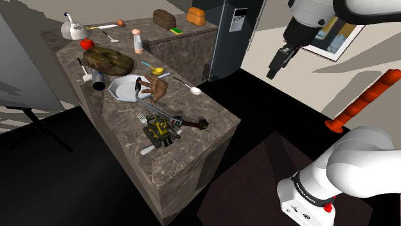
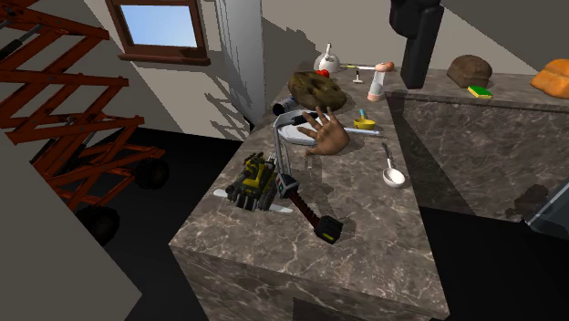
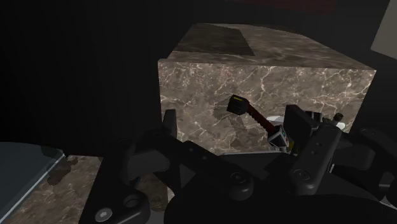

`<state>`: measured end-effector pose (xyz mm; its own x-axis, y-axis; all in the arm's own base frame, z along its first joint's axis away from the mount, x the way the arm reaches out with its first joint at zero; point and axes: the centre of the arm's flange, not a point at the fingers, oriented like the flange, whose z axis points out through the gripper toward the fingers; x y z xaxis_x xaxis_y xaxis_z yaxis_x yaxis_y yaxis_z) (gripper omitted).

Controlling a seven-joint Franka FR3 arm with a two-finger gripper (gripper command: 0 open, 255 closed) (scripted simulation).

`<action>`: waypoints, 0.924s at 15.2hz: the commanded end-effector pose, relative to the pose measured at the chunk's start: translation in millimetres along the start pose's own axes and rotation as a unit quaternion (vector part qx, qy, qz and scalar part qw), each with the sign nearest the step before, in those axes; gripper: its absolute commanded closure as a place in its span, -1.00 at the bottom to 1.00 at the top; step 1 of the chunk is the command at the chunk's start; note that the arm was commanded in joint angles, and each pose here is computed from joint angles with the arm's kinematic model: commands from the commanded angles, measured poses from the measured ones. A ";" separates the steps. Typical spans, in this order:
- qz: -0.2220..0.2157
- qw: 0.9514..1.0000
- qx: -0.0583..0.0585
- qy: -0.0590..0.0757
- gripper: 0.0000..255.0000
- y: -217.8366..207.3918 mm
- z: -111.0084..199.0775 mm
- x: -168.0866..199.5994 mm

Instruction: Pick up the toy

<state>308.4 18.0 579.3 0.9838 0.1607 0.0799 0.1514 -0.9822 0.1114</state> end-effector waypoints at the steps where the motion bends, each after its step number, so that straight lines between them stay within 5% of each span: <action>1: 0.000 1.000 0.000 0.000 -1.00 0.0 0.0 0.0; 14: -0.001 1.000 0.011 0.017 -1.00 -102.9 105.7 78.4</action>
<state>376.8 112.2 479.6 0.9800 0.1664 0.1090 0.1565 -0.9832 0.0934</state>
